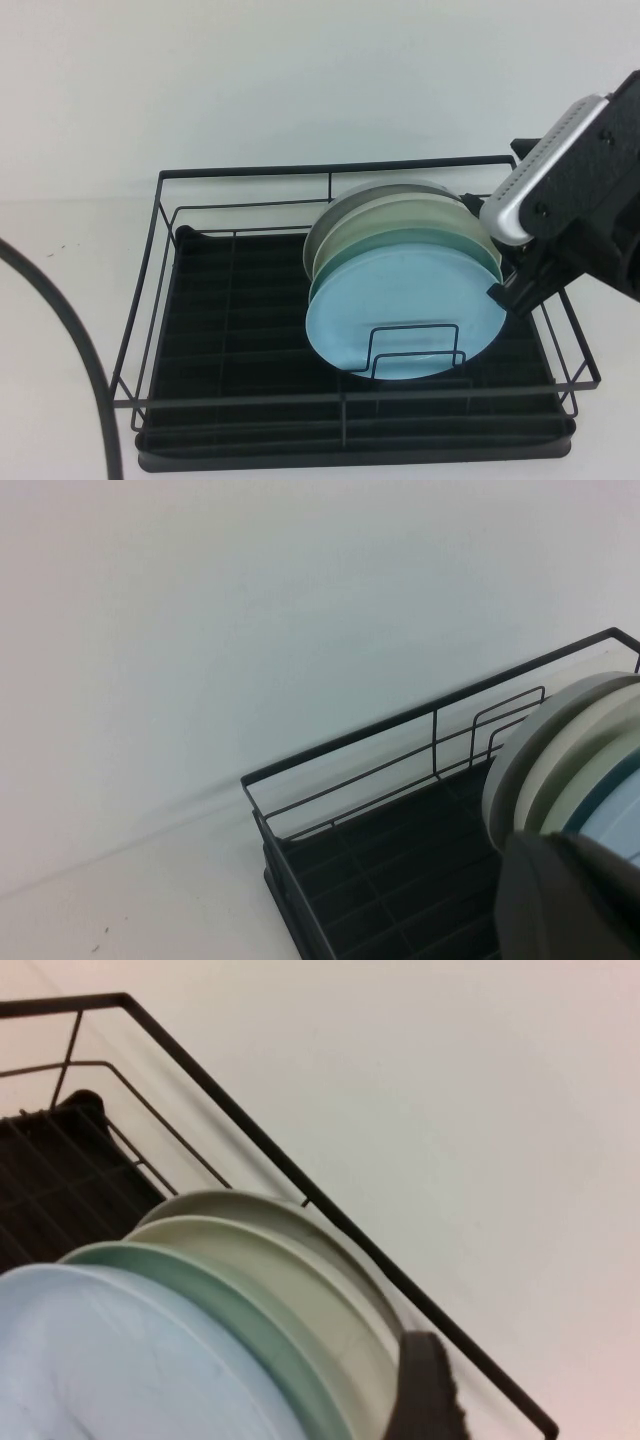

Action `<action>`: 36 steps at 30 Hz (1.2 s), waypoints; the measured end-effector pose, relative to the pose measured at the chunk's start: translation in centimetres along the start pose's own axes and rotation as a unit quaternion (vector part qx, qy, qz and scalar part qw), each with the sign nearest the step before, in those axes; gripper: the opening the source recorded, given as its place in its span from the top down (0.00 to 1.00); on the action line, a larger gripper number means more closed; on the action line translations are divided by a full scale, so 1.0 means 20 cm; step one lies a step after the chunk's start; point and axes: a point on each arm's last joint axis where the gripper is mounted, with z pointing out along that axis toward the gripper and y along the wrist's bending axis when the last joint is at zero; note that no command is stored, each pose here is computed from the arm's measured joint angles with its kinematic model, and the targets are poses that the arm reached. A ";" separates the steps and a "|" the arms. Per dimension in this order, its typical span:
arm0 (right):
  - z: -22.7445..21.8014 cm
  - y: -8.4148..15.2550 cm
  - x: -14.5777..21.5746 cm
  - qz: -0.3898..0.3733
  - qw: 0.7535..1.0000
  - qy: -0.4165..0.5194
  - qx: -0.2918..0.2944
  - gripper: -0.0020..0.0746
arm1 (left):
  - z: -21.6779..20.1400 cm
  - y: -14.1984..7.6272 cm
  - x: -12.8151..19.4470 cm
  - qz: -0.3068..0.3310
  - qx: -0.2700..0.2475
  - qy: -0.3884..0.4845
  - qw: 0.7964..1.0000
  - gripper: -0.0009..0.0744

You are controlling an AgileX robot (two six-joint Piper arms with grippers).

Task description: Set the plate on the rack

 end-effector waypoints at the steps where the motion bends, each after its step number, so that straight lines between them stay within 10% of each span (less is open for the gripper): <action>1: 0.00 0.00 0.00 0.001 1.000 -0.001 -0.001 0.39 | 0.00 0.00 0.00 0.000 0.000 0.001 1.000 0.99; 5: -0.02 -0.02 -0.01 0.011 1.000 -0.004 0.013 0.46 | -0.02 0.00 0.01 -0.001 0.001 0.001 1.000 0.99; 13: -0.47 -0.20 -0.17 0.076 0.984 -0.150 0.053 0.93 | -0.35 -0.04 0.03 -0.022 0.012 -0.081 0.996 0.99; 24: -0.99 -0.10 -0.24 0.068 0.923 -0.355 -0.133 0.97 | -0.40 -0.12 0.36 -0.127 0.048 -0.028 0.990 0.99; 36: -0.83 -0.13 -0.13 0.119 0.953 -0.276 -0.042 0.98 | 0.03 -0.09 0.71 -0.109 -0.037 -0.140 0.983 0.99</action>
